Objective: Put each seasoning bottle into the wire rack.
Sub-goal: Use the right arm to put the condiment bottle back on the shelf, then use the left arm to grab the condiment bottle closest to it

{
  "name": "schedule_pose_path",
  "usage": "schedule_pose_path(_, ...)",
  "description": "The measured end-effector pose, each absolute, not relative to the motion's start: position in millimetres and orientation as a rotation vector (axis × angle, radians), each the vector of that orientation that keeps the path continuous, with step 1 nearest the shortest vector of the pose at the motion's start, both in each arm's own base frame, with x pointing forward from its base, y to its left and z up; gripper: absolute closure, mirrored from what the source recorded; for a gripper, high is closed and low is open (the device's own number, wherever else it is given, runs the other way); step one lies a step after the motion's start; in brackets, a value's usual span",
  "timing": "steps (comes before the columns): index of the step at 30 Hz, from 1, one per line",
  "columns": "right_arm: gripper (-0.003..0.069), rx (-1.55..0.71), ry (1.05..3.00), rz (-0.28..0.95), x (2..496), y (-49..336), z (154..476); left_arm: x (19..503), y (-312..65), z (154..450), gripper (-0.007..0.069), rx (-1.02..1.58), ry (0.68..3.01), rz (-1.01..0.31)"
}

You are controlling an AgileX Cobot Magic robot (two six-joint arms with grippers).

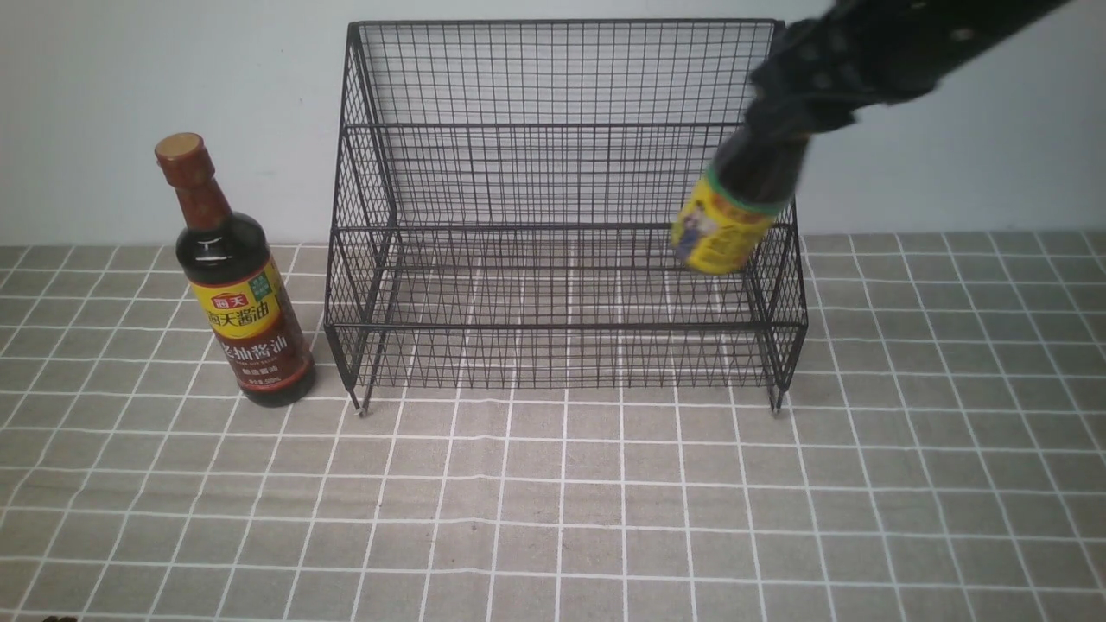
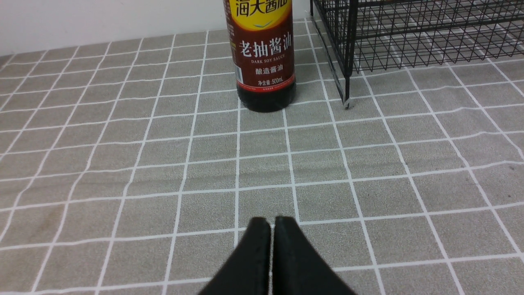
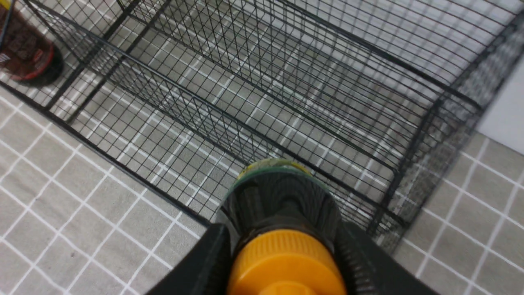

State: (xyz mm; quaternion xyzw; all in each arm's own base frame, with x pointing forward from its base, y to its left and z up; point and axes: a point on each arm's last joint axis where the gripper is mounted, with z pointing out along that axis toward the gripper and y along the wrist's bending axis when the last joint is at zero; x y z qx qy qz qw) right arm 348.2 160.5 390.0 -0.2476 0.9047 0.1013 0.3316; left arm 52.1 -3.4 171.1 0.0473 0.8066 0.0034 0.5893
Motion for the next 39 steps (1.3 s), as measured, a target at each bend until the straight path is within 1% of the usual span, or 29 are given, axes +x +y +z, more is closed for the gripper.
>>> schedule_pose_path(1, 0.0359, -0.651, 2.367, 0.265, 349, 162, 389, 52, -3, 171, 0.0632, 0.11, 1.878, 0.008)
schedule_pose_path(4, 0.0359, -0.671, 2.414, 0.26, 365, 173, 364, 52, -3, 171, 0.0632, 0.11, 1.878, 0.008)
schedule_pose_path(13, 0.0359, -0.698, 2.527, 0.215, 390, 182, 313, 52, -3, 171, 0.0632, 0.11, 1.878, 0.008)
schedule_pose_path(16, 0.0359, -0.699, 2.539, 0.213, 396, 185, 302, 52, -3, 171, 0.0632, 0.11, 1.878, 0.008)
schedule_pose_path(19, 0.0355, -0.69, 2.536, 0.218, 396, 185, 302, 52, -3, 171, 0.0632, 0.11, 1.878, 0.008)
schedule_pose_path(21, 0.0318, -0.662, 2.539, 0.226, 397, 185, 303, 52, -3, 171, 0.0632, 0.11, 1.878, 0.008)
schedule_pose_path(23, 0.0251, -0.631, 2.534, 0.236, 396, 185, 307, 52, -3, 171, 0.0632, 0.11, 1.878, 0.008)
schedule_pose_path(24, 0.0193, -0.615, 2.535, 0.239, 394, 184, 311, 52, -3, 171, 0.0632, 0.11, 1.878, 0.008)
schedule_pose_path(25, 0.0186, -0.614, 2.535, 0.24, 393, 184, 312, 52, -3, 171, 0.0632, 0.11, 1.878, 0.008)
schedule_pose_path(26, 0.0145, -0.607, 2.53, 0.241, 388, 181, 321, 52, -3, 171, 0.0632, 0.11, 1.878, 0.008)
schedule_pose_path(27, 0.0122, -0.604, 2.523, 0.236, 383, 179, 329, 52, -3, 171, 0.0632, 0.11, 1.878, 0.008)
schedule_pose_path(29, 0.0109, -0.593, 2.498, 0.215, 368, 170, 352, 52, -3, 171, 0.0632, 0.11, 1.878, 0.008)
schedule_pose_path(30, 0.0116, -0.582, 2.484, 0.204, 361, 165, 366, 52, -3, 171, 0.0632, 0.11, 1.878, 0.008)
schedule_pose_path(33, 0.0193, -0.548, 2.421, 0.165, 329, 147, 409, 52, -3, 171, 0.0632, 0.11, 1.878, 0.008)
schedule_pose_path(34, 0.0239, -0.531, 2.383, 0.155, 316, 140, 426, 52, -3, 171, 0.0632, 0.11, 1.878, 0.008)
schedule_pose_path(35, 0.0302, -0.5, 2.332, 0.148, 299, 130, 446, 52, -3, 171, 0.0632, 0.11, 1.878, 0.008)
schedule_pose_path(36, 0.0324, -0.498, 2.323, 0.14, 296, 128, 449, 52, -3, 171, 0.0632, 0.11, 1.878, 0.008)
schedule_pose_path(37, 0.0404, -0.431, 2.253, 0.137, 271, 114, 475, 52, -3, 171, 0.0632, 0.11, 1.878, 0.008)
schedule_pose_path(38, 0.0426, -0.415, 2.245, 0.14, 268, 112, 478, 52, -3, 171, 0.0632, 0.11, 1.878, 0.008)
schedule_pose_path(39, 0.0512, -0.346, 2.172, 0.145, 239, 96, 500, 52, -3, 171, 0.0632, 0.11, 1.878, 0.008)
